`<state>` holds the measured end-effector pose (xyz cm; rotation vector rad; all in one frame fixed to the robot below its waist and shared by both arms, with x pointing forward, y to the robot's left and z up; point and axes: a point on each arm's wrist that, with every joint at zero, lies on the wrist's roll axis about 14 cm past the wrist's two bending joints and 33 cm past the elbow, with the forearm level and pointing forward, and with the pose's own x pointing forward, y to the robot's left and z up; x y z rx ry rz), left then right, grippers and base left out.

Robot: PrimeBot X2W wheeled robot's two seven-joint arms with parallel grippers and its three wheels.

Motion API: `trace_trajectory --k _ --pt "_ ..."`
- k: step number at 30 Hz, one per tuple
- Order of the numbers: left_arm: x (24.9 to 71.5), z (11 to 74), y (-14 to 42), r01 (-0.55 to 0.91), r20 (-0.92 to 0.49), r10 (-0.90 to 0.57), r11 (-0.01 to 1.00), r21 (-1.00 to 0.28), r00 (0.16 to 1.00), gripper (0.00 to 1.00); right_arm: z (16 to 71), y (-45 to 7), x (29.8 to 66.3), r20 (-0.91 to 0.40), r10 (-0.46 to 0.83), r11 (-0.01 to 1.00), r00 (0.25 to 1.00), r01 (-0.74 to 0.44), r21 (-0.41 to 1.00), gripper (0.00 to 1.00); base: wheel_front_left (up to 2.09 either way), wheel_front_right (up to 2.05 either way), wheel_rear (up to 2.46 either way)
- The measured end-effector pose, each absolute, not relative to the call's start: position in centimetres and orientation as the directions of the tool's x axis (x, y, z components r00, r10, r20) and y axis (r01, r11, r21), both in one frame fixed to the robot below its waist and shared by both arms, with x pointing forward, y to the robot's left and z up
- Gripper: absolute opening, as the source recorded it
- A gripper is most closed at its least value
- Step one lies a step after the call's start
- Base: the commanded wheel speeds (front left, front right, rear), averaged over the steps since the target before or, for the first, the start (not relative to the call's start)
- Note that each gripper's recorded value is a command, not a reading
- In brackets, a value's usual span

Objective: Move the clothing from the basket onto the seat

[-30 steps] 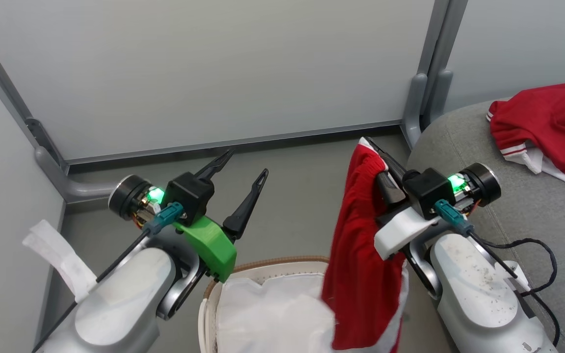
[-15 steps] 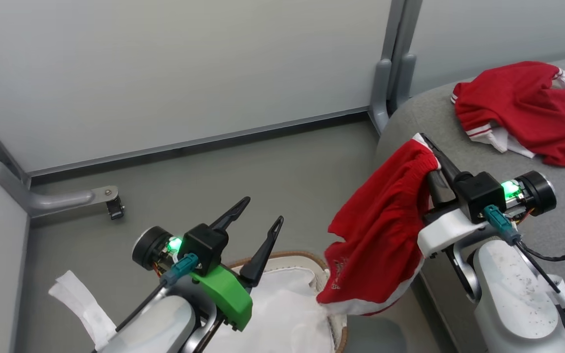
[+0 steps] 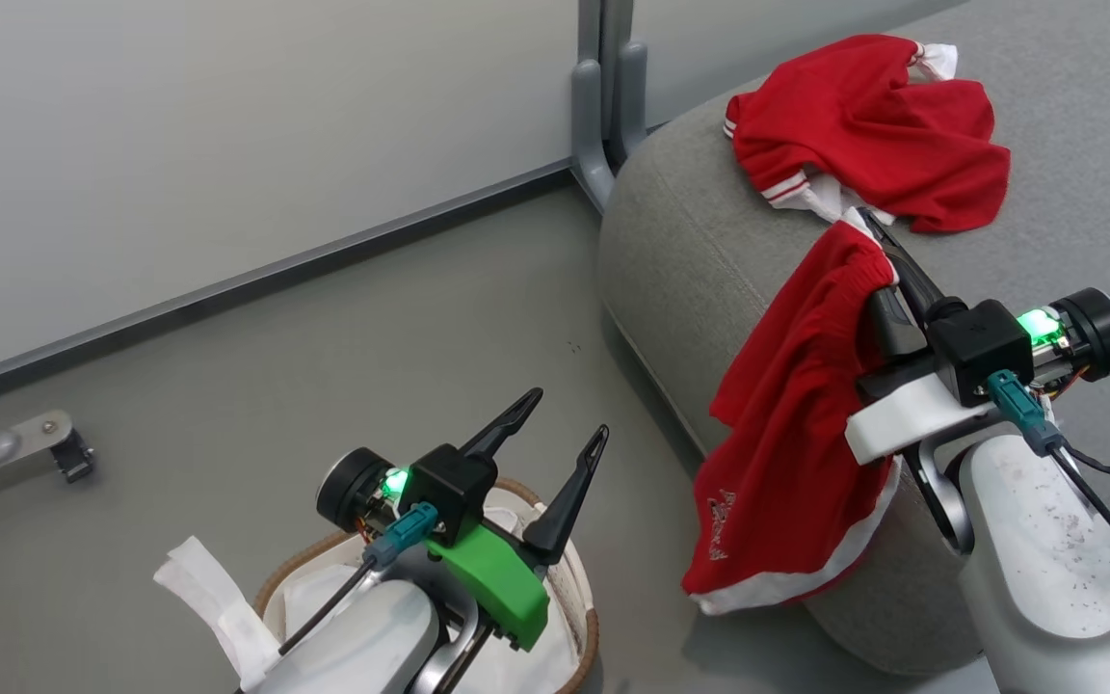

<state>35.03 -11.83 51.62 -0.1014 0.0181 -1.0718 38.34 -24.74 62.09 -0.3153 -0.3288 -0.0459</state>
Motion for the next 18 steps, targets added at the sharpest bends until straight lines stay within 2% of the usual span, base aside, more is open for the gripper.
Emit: trace_trajectory --k 9,18 --pt "34.4 50.0 -15.6 0.917 0.029 -0.926 0.369 -0.149 0.377 1.00 60.3 -28.1 37.4 0.269 -0.087 0.934 0.959 0.172 -0.312 0.00 0.00 0.00 0.00" --pt "34.9 48.7 -16.5 0.923 0.022 -0.937 0.340 -0.179 0.349 1.00 58.6 -28.9 38.5 0.212 -0.105 0.930 0.972 0.172 -0.326 0.00 0.00 0.00 0.00"
